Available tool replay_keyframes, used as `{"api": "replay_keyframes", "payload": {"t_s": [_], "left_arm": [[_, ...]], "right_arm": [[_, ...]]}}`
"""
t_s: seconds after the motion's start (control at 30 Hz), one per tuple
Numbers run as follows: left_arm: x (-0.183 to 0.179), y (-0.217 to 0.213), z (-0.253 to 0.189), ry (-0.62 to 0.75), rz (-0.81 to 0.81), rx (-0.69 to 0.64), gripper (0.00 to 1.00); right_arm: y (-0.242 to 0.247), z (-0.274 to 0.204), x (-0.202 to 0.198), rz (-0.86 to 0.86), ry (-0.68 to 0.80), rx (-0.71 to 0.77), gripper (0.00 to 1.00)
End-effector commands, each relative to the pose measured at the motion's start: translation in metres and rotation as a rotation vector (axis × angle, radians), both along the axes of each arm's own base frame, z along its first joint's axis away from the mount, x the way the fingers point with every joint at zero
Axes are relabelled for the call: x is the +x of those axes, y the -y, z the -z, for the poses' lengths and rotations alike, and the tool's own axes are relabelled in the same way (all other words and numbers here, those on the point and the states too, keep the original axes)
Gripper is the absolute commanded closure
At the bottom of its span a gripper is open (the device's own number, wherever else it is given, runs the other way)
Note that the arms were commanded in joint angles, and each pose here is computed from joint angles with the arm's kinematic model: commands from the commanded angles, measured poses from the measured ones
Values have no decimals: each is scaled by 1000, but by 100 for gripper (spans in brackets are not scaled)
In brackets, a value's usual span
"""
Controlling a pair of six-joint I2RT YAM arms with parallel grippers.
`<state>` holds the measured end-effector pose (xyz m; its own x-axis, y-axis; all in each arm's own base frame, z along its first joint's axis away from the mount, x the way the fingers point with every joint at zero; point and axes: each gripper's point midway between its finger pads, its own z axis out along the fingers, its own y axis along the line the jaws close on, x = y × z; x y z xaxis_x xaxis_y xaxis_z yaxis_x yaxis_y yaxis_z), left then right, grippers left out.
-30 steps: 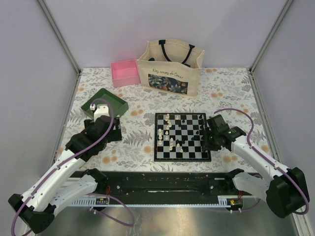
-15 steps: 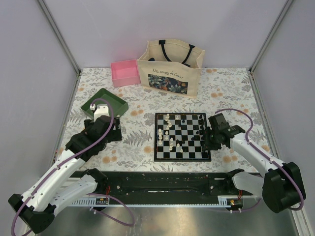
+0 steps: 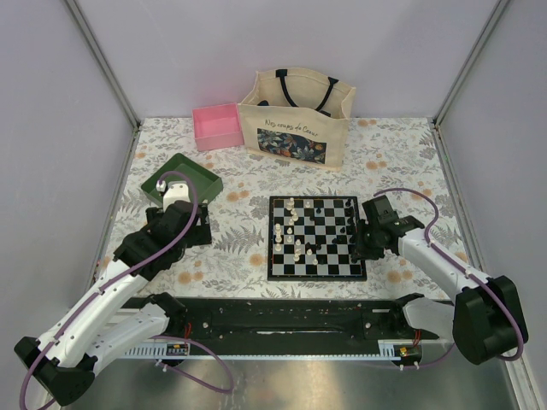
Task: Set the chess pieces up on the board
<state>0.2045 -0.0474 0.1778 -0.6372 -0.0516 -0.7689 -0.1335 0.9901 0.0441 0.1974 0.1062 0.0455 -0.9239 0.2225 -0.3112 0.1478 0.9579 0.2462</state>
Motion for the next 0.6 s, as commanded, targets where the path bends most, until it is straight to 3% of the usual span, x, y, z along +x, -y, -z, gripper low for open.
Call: {"api": "replay_keyframes", "payload": {"t_s": [0.0, 0.57], "left_arm": [[8, 5, -16, 51, 6, -31, 1], [8, 6, -15, 49, 8, -32, 1]], "right_arm": [[0, -2, 8, -1, 26, 5, 75], [5, -2, 9, 24, 27, -14, 74]]}}
